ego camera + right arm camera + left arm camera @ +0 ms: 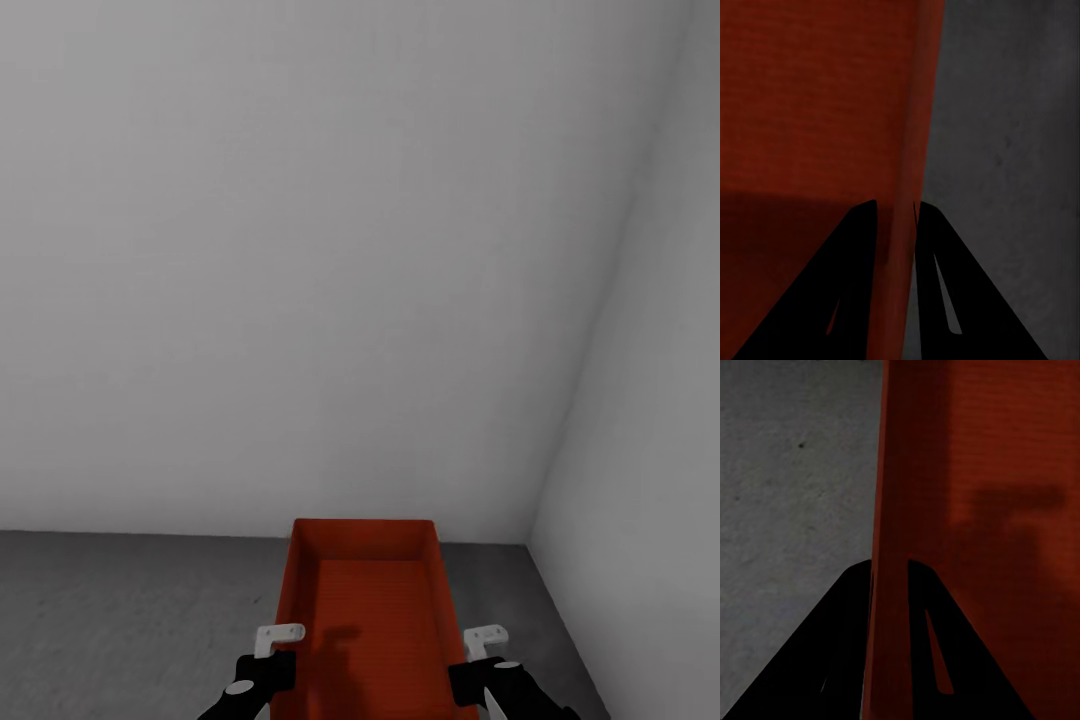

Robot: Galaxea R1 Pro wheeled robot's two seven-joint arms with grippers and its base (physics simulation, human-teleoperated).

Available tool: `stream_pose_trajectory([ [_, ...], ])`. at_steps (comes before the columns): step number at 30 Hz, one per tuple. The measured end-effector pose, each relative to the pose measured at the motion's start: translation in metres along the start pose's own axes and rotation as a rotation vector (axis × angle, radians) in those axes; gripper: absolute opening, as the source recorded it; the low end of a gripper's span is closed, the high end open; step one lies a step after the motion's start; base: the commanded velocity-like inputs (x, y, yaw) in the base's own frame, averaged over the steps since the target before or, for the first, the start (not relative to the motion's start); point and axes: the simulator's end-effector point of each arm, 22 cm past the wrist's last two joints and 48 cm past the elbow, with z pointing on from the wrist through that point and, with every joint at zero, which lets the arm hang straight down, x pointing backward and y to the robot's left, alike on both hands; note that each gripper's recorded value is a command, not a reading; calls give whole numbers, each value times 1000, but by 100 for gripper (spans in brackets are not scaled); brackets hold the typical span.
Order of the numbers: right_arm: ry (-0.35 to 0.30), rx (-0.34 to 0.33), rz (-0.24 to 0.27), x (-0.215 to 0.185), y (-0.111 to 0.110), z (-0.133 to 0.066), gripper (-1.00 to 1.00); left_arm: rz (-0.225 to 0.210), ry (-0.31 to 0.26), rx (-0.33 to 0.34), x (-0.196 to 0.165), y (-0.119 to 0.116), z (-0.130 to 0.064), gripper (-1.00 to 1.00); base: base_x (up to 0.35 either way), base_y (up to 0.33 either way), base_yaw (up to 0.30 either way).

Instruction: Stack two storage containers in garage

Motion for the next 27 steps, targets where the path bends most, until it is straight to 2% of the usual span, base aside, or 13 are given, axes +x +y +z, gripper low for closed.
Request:
stream_pose_trajectory([
  [27, -2, 0, -1, -1, 0, 0, -100, -1, -3, 0, -1, 0, 0, -100, 7, -4, 0],
])
